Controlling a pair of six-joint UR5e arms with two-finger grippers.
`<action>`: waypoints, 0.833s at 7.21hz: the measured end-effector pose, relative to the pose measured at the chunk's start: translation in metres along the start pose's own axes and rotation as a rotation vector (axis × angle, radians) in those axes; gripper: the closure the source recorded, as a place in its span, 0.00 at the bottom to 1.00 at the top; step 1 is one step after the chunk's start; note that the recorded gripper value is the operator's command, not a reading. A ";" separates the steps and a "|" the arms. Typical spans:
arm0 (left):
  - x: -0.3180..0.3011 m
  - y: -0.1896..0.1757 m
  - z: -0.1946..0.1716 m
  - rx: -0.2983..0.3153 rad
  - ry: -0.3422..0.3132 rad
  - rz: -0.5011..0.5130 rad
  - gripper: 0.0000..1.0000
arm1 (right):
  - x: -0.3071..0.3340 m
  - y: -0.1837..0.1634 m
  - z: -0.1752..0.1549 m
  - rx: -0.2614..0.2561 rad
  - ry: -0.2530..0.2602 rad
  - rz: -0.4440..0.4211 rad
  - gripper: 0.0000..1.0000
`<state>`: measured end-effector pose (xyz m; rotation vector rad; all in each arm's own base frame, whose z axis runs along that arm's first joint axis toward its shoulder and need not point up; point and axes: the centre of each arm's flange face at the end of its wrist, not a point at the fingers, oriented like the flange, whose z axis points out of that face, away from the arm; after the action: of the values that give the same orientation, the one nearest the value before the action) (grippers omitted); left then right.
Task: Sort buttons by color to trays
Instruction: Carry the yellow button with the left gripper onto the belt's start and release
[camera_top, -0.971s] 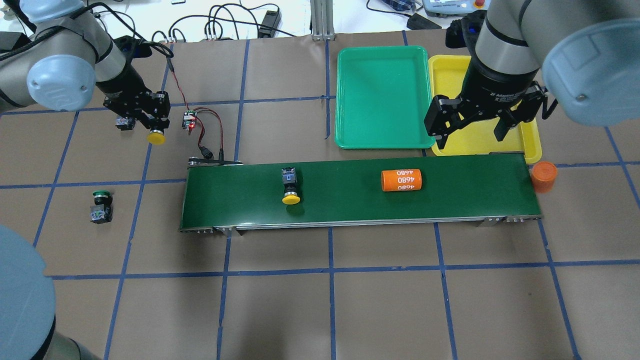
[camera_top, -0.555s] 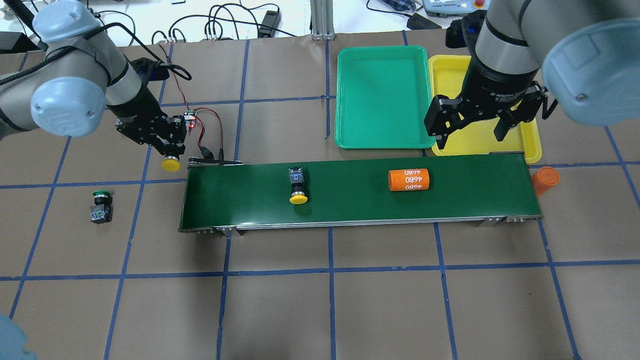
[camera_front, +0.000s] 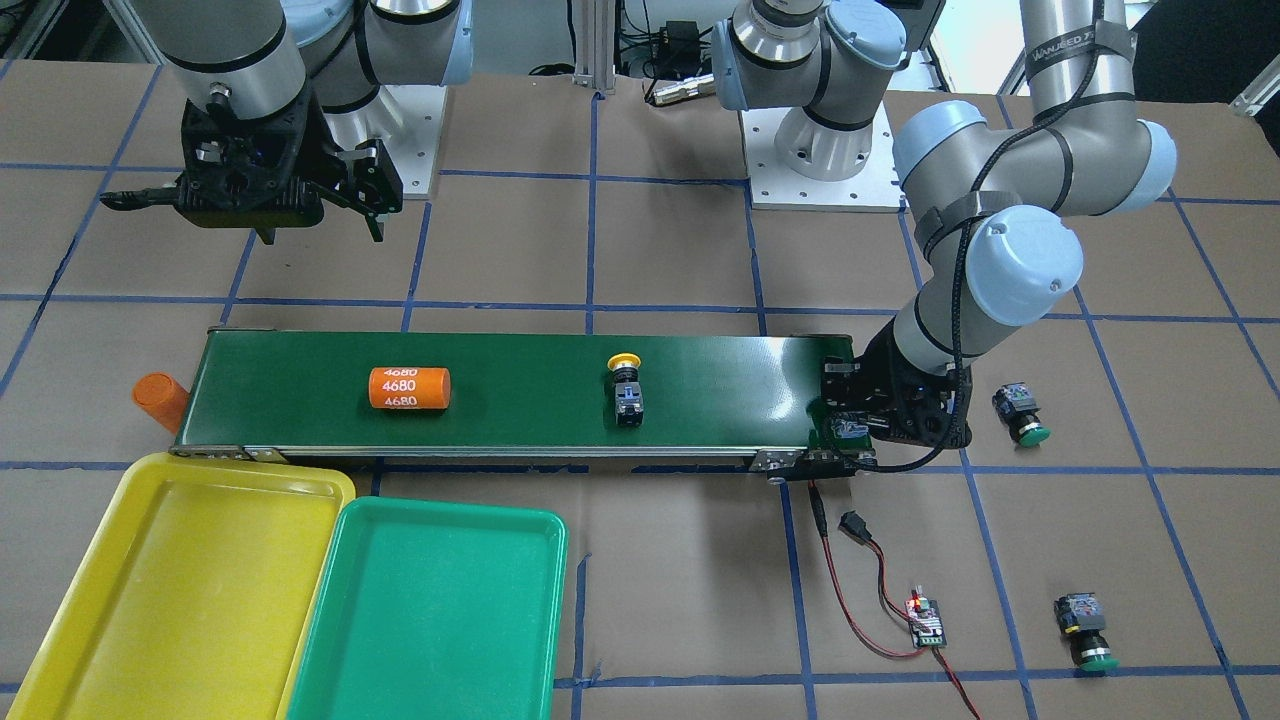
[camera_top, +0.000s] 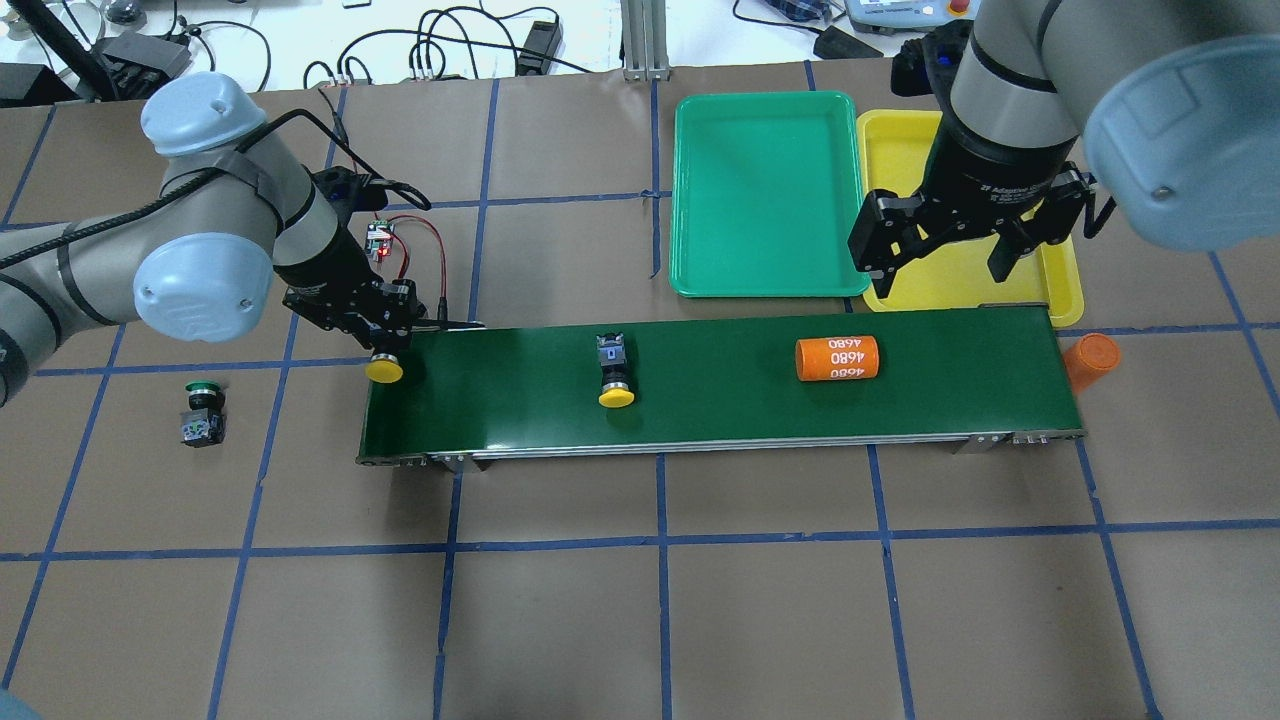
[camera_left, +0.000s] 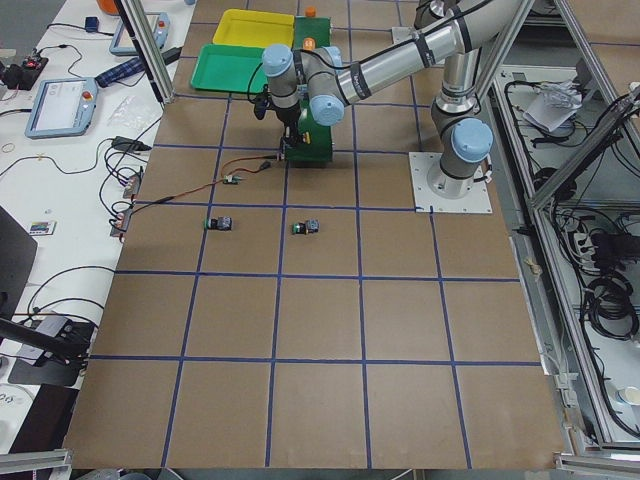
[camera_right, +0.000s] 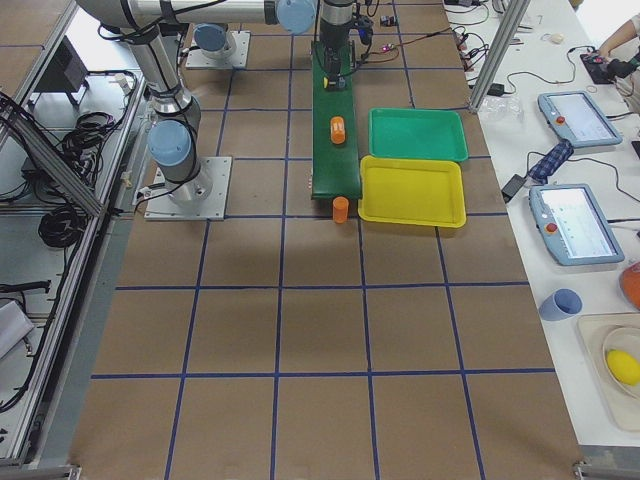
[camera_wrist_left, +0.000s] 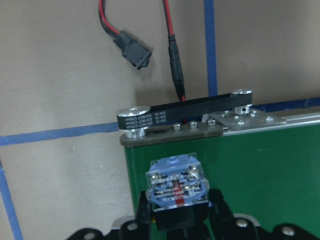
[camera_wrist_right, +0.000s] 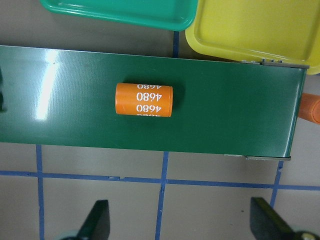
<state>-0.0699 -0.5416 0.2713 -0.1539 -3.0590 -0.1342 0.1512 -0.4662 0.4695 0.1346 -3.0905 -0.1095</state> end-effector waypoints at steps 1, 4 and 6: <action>0.004 0.001 0.004 0.002 -0.001 0.002 0.90 | 0.000 0.000 0.000 0.000 0.000 0.000 0.00; 0.006 0.005 0.011 -0.002 -0.004 0.002 0.00 | 0.000 0.000 0.000 0.000 0.000 0.000 0.00; 0.006 0.005 0.000 0.016 -0.014 0.003 0.00 | 0.000 0.000 0.001 -0.002 0.000 0.000 0.00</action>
<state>-0.0754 -0.5357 0.2722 -0.1585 -3.0731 -0.1086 0.1512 -0.4666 0.4686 0.1346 -3.0903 -0.1133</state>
